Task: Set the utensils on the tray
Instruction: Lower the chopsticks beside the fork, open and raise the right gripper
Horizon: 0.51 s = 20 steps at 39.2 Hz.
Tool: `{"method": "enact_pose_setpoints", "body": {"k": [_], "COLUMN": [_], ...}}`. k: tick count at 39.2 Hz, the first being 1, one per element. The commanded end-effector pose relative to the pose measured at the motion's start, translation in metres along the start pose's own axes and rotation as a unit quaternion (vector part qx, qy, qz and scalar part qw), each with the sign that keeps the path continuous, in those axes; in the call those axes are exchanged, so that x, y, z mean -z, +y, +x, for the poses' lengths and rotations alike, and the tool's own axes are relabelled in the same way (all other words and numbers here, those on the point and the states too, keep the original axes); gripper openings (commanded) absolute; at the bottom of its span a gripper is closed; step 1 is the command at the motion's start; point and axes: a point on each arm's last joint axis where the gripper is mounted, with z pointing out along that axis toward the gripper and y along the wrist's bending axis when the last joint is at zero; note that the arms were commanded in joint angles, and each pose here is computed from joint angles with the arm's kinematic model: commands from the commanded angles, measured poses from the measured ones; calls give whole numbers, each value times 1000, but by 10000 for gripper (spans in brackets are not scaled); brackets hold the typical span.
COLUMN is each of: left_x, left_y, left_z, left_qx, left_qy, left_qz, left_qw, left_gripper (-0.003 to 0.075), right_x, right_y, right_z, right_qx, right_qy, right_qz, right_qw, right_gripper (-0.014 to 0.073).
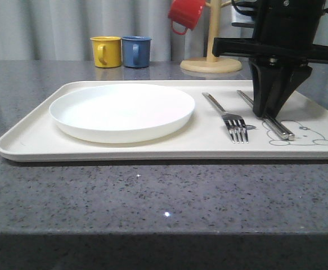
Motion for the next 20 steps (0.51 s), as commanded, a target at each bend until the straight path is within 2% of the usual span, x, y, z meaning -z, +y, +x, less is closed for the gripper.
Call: {"method": "enact_pose_setpoints", "body": {"k": [1, 15, 20], "left_x": [3, 3, 3], "left_y": [1, 1, 1], "left_z": [-15, -15, -15], "left_qx": [10, 10, 10], "left_qy": [-51, -51, -51], "left_qz": [-1, -1, -1], "left_qw": [999, 999, 999], "left_gripper": [-18, -18, -18], "right_x": [23, 34, 56], "right_y": [2, 5, 3], "right_z": [-2, -4, -9], "right_qx": [0, 1, 30], "right_qy": [-38, -43, -56], "right_qz": [-15, -22, 5], "right_qw": [999, 999, 998], "right_gripper": [25, 353, 383]}}
